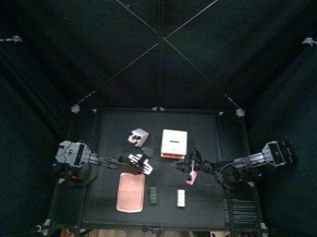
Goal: Put carrot top on small plate
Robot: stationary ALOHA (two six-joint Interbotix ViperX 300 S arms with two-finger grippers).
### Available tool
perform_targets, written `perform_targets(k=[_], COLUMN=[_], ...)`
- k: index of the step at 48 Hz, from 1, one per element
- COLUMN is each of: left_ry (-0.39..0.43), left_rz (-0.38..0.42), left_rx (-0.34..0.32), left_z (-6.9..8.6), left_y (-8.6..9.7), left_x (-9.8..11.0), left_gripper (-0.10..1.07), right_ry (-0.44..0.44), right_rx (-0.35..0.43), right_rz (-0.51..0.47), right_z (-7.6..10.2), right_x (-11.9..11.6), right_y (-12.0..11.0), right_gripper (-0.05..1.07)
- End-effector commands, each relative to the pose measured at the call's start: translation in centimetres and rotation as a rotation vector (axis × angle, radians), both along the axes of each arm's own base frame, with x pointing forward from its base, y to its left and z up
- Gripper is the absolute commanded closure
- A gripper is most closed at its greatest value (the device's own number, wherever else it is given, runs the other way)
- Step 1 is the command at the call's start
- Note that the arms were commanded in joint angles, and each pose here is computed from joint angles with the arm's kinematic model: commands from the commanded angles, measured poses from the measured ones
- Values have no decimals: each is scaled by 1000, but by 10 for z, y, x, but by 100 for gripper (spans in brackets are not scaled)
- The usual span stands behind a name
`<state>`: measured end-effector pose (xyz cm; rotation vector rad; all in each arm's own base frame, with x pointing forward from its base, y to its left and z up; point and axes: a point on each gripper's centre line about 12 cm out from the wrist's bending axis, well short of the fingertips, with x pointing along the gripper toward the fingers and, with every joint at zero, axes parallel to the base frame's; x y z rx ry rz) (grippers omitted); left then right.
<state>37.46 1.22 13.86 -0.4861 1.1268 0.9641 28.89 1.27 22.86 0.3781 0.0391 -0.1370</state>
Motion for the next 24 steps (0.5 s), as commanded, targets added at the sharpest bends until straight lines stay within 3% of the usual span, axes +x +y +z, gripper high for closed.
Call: perform_targets(k=[1,24], left_ry=[-36,-44], left_rz=[3,-4], left_rx=[0,1], left_z=[10,13], left_y=[2,0], left_x=[6,9], left_gripper=[16,16], right_ry=[-24,-24], right_rx=[-1,0], right_rz=[-3,-4], right_z=[6,6], right_x=[1,1], right_y=[-1,-1], right_gripper=[52,52])
